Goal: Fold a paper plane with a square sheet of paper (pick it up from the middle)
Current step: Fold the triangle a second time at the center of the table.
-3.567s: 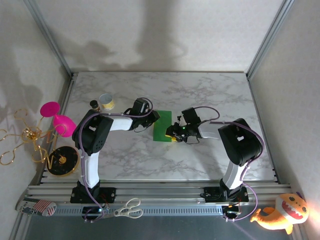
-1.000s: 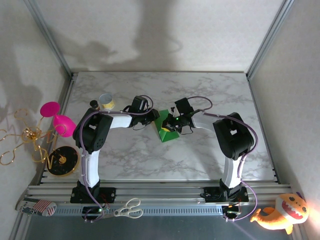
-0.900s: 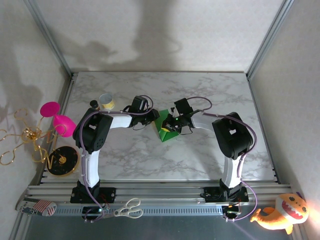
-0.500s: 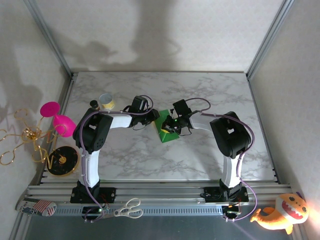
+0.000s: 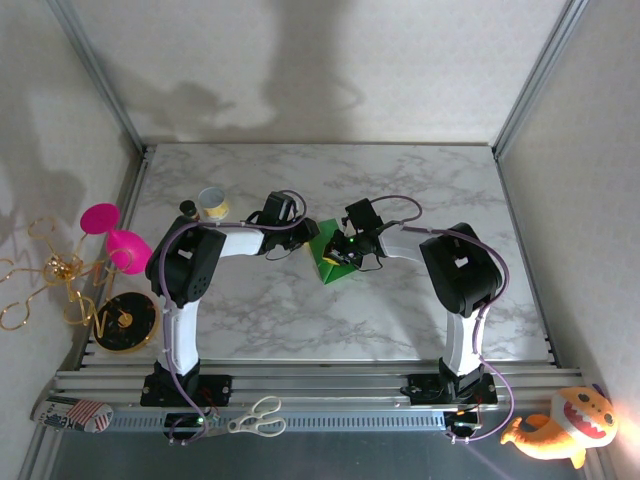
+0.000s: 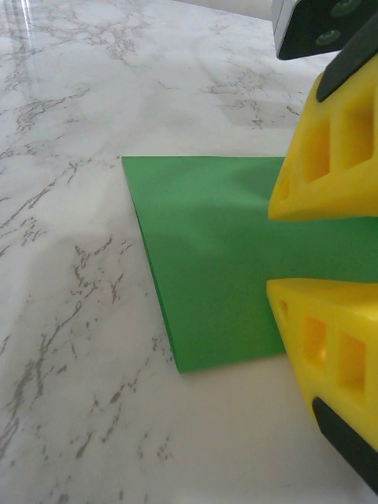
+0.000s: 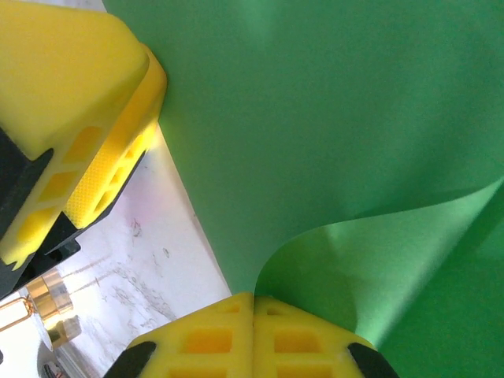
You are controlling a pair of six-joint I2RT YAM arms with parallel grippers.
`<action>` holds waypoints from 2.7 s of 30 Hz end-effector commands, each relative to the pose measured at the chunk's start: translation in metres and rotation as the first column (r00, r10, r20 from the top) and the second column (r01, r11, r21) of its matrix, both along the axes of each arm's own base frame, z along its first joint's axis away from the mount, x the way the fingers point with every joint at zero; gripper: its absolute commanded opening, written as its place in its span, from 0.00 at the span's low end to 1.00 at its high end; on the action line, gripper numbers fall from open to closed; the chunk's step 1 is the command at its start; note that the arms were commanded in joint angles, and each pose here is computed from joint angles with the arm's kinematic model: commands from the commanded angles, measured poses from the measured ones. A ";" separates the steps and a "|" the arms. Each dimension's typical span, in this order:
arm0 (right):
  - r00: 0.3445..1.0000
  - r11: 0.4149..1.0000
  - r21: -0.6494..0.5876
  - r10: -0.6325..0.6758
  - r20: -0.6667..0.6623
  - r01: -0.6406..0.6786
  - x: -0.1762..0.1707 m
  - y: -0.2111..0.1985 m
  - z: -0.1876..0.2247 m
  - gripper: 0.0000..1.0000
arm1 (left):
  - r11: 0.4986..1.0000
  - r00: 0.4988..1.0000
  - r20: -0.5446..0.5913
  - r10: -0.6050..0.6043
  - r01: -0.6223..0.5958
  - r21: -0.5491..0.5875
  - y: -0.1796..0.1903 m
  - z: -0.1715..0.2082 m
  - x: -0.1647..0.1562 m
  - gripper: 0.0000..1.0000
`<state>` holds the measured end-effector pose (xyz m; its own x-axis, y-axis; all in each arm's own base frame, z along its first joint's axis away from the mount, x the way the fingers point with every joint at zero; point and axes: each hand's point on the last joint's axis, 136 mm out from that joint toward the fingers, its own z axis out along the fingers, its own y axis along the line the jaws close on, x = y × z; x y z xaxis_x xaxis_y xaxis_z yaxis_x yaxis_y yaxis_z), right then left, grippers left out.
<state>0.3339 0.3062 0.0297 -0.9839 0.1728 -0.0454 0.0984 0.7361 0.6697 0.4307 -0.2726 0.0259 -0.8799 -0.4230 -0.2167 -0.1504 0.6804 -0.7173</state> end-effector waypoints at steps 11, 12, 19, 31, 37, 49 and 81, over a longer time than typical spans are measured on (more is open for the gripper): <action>1.000 1.000 -0.019 -0.001 -0.007 0.001 -0.003 0.001 -0.008 0.00 | 0.995 0.990 -0.138 0.015 -0.001 0.098 0.014 -0.049 -0.028 0.26; 1.000 1.000 -0.021 -0.002 -0.008 0.002 -0.003 0.001 -0.009 0.00 | 0.995 0.991 -0.136 0.014 -0.001 0.097 0.013 -0.048 -0.027 0.26; 1.000 1.000 -0.027 -0.005 -0.016 0.004 -0.003 0.000 -0.012 0.00 | 0.995 0.991 -0.136 0.014 -0.001 0.098 0.014 -0.048 -0.028 0.26; 0.999 0.999 -0.038 -0.009 -0.034 0.007 -0.006 -0.001 -0.019 0.00 | 0.995 0.991 -0.136 0.017 -0.004 0.099 0.014 -0.048 -0.028 0.26; 0.999 0.999 -0.041 -0.013 -0.047 0.011 -0.007 -0.001 -0.023 0.01 | 0.995 0.991 -0.135 0.017 -0.004 0.098 0.014 -0.047 -0.028 0.26; 0.998 0.999 -0.035 -0.012 -0.062 0.010 -0.010 -0.001 -0.026 0.24 | 0.997 0.996 -0.088 0.017 -0.010 0.080 0.009 -0.017 -0.012 0.27; 0.994 0.993 -0.120 -0.012 -0.106 -0.001 -0.022 -0.017 -0.044 0.06 | 1.000 0.998 -0.059 -0.002 0.003 0.015 -0.005 0.028 -0.055 0.09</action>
